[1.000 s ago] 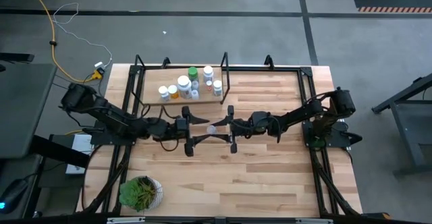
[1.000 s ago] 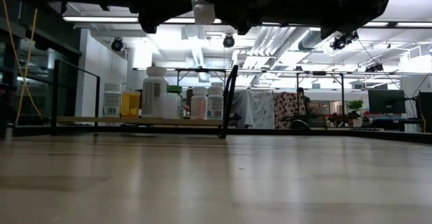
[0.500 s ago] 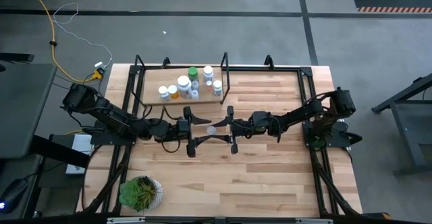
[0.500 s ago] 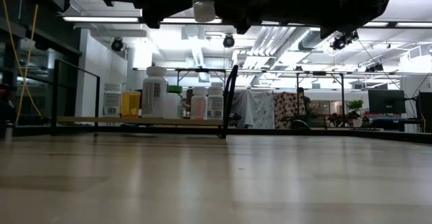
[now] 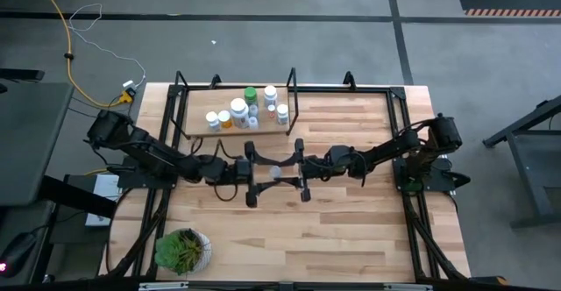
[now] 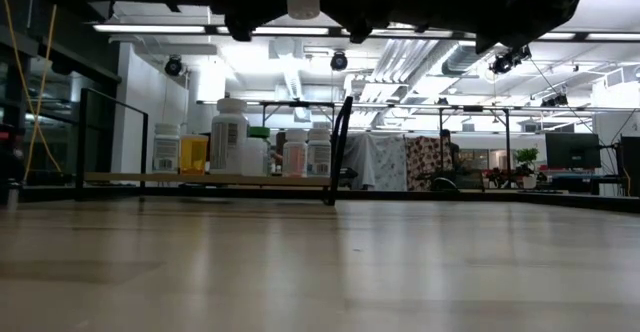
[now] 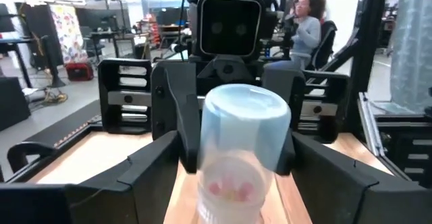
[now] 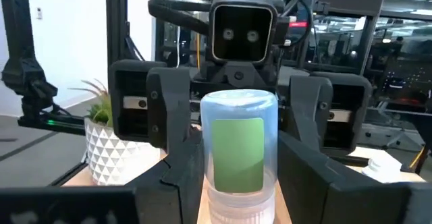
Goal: Pick and place medicine bottles onto shelf by color
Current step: Adjust the small green pill bottle on the shelf
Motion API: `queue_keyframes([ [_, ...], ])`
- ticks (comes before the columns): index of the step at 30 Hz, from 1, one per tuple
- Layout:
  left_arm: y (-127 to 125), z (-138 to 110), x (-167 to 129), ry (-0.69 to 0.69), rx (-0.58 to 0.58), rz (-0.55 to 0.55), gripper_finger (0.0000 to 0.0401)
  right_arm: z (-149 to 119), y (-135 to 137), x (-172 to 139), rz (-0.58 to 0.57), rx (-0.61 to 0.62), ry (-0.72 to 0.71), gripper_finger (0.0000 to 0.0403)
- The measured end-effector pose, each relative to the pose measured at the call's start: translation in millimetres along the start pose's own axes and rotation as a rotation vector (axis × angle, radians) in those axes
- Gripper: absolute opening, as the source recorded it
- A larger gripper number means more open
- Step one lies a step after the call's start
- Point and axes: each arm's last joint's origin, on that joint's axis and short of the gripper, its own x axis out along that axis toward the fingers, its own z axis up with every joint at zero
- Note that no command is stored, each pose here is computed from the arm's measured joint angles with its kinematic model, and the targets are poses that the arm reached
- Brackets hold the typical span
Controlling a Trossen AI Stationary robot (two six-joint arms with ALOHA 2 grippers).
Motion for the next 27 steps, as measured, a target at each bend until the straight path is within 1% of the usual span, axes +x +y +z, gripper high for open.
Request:
queue_keyframes([
  [4, -4.8, -0.6, 11.3, 0.006, 0.019, 0.04, 0.0258, -0.7, 1.9, -1.0, 0.025, 0.007, 0.003, 0.0149],
  [8, -8.2, 2.9, 7.6, 0.007, 0.051, 0.102, 0.0258, -0.8, 1.4, -0.3, 0.028, 0.003, 0.002, 0.0149],
  [11, -8.9, 12.1, 0.1, -0.016, 0.062, 0.106, 0.0257, 1.1, -0.3, 1.2, 0.007, 0.005, -0.002, 0.0149],
  [14, -10.0, 28.1, -6.9, -0.086, 0.027, 0.103, 0.0257, -6.5, -0.4, 0.3, 0.006, 0.009, 0.049, 0.0149],
  [15, -10.8, 29.7, -8.3, -0.086, 0.026, 0.098, 0.0257, -7.0, -0.1, 0.3, 0.008, 0.008, 0.054, 0.0149],
  [21, -12.8, 28.2, -10.2, -0.063, 0.035, 0.092, 0.0257, -3.7, -0.3, 0.3, 0.009, 0.007, 0.029, 0.0149],
  [27, -4.0, 20.9, -3.8, -0.032, -0.046, 0.091, 0.0257, -2.6, -0.5, 0.4, 0.008, 0.005, 0.018, 0.0149],
])
